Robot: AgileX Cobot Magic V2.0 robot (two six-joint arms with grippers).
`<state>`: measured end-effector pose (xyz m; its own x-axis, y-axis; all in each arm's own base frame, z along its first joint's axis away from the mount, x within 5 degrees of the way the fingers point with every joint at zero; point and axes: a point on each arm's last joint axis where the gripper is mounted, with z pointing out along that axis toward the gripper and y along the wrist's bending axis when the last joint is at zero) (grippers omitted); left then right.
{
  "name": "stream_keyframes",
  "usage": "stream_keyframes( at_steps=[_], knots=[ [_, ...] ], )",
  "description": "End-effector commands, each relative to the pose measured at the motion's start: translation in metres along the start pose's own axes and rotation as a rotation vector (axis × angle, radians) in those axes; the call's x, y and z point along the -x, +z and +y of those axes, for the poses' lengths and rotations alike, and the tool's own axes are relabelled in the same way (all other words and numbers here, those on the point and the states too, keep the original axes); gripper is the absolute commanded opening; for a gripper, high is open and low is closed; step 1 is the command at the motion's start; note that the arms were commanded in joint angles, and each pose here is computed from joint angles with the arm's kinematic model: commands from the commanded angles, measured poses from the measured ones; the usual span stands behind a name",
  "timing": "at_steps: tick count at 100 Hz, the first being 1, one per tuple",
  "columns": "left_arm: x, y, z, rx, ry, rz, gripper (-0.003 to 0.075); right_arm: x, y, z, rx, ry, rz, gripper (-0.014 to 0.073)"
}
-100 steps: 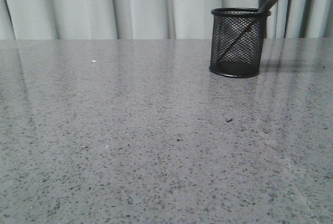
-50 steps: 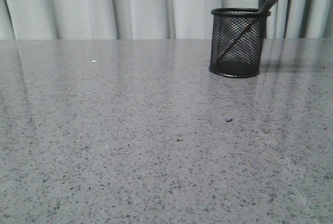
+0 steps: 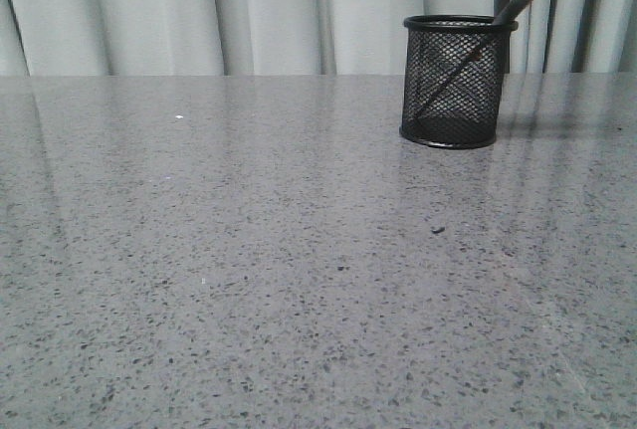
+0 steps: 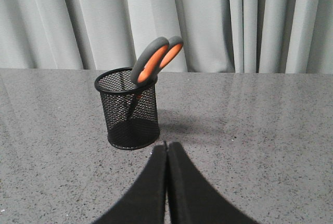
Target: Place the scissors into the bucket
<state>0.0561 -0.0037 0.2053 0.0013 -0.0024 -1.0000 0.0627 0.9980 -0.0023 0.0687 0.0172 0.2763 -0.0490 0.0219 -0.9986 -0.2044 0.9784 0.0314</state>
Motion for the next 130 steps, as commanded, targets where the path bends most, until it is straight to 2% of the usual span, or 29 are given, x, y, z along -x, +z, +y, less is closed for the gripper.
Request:
stream_keyframes(
  at_steps=[1, 52, 66, 78, 98, 114, 130],
  knots=[
    [0.003, -0.002, 0.001, 0.007, -0.022, -0.09, -0.002, 0.013, -0.001, -0.003, -0.038, -0.001, -0.075, -0.0049],
    [0.003, -0.002, 0.001, 0.007, -0.022, -0.09, -0.002, 0.014, -0.001, -0.004, -0.042, -0.001, -0.081, -0.0049],
    [0.003, -0.002, 0.001, 0.007, -0.022, -0.09, -0.002, 0.01, 0.0, -0.007, -0.08, -0.057, -0.086, -0.0049],
    [0.003, -0.002, 0.001, 0.007, -0.022, -0.09, -0.002, -0.005, 0.003, -0.013, -0.142, -0.058, -0.119, -0.0049],
    [0.003, -0.002, 0.001, 0.007, -0.022, -0.09, -0.002, -0.044, -0.005, -0.015, -0.17, -0.091, -0.099, -0.0049],
    [0.003, -0.002, 0.001, 0.007, -0.022, -0.09, -0.002, -0.076, -0.011, -0.016, -0.187, -0.067, -0.098, -0.0049],
    [0.003, -0.002, 0.001, 0.007, -0.022, -0.088, -0.002, -0.085, -0.012, -0.016, -0.196, -0.077, 0.003, -0.0049]
  ],
)
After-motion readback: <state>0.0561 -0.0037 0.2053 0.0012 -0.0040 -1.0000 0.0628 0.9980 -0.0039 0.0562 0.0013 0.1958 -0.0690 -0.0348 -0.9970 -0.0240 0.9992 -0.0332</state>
